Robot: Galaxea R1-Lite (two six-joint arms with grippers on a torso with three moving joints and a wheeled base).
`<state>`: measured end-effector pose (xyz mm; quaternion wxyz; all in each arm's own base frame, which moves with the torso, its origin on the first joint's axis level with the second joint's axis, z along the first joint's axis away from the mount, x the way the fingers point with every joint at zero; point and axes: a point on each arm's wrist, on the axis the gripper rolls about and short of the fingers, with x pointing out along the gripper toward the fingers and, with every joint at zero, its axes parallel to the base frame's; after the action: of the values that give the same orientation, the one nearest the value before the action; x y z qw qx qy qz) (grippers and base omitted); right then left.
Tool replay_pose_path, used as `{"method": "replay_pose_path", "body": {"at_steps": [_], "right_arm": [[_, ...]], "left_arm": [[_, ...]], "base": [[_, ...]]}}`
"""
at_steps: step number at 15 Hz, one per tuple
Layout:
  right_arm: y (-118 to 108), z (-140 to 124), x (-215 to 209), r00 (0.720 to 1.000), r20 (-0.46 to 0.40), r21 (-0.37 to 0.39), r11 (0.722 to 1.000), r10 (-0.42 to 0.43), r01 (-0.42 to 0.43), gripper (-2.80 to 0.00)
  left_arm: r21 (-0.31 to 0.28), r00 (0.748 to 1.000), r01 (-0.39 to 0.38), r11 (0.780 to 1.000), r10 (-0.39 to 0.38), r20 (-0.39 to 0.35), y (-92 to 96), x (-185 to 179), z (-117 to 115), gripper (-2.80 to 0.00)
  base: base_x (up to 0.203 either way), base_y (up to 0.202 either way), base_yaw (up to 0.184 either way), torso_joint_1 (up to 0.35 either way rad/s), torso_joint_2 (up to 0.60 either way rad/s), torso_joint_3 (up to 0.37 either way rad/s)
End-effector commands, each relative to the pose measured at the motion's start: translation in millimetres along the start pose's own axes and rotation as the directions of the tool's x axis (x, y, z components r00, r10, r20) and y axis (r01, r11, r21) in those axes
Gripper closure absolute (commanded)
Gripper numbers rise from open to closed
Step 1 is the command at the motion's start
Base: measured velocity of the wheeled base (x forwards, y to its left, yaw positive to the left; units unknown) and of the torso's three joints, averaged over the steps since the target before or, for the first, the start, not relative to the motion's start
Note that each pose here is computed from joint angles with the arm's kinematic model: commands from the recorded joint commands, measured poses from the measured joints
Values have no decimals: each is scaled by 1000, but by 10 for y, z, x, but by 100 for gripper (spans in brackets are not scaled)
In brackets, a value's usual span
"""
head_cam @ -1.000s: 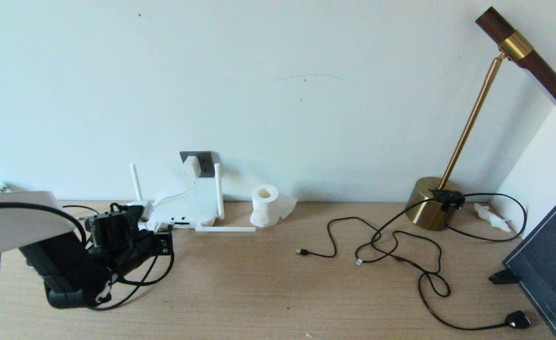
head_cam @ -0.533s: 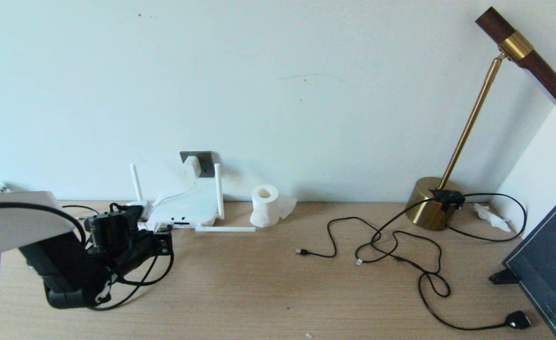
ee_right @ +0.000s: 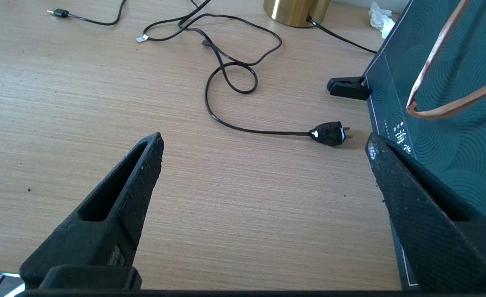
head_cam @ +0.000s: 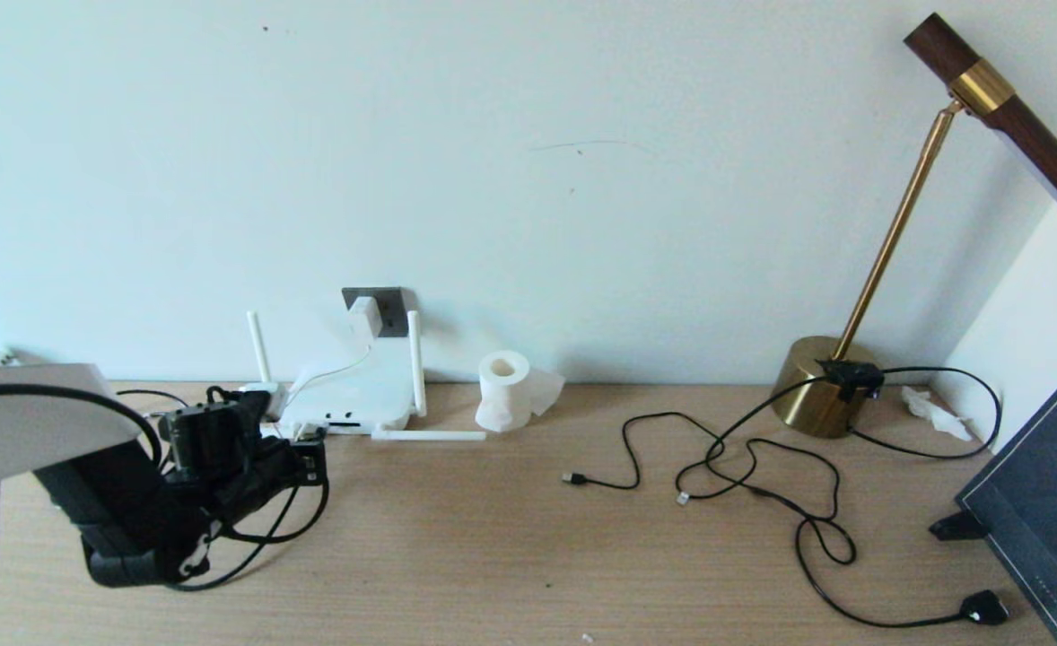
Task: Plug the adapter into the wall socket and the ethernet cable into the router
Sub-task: Plug cable into router interface
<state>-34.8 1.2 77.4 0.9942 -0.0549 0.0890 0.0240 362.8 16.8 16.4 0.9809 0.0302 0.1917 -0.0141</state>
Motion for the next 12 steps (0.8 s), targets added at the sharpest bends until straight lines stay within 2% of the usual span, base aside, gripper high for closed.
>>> {"method": "replay_pose_path", "body": {"at_steps": [1,12], "right_arm": [[0,-1,1,1000,-3,0,1000,1,-1,-280],[0,-1,1,1000,-3,-1,1000,1,-1,-280]], "left_arm": [[0,1000,-2,1000,2,7,8,3,6,0],[0,1000,-6,1000,6,20,24,20,37,0]], "base": [[0,0,0,0,0,0],[0,0,0,0,0,0]]}}
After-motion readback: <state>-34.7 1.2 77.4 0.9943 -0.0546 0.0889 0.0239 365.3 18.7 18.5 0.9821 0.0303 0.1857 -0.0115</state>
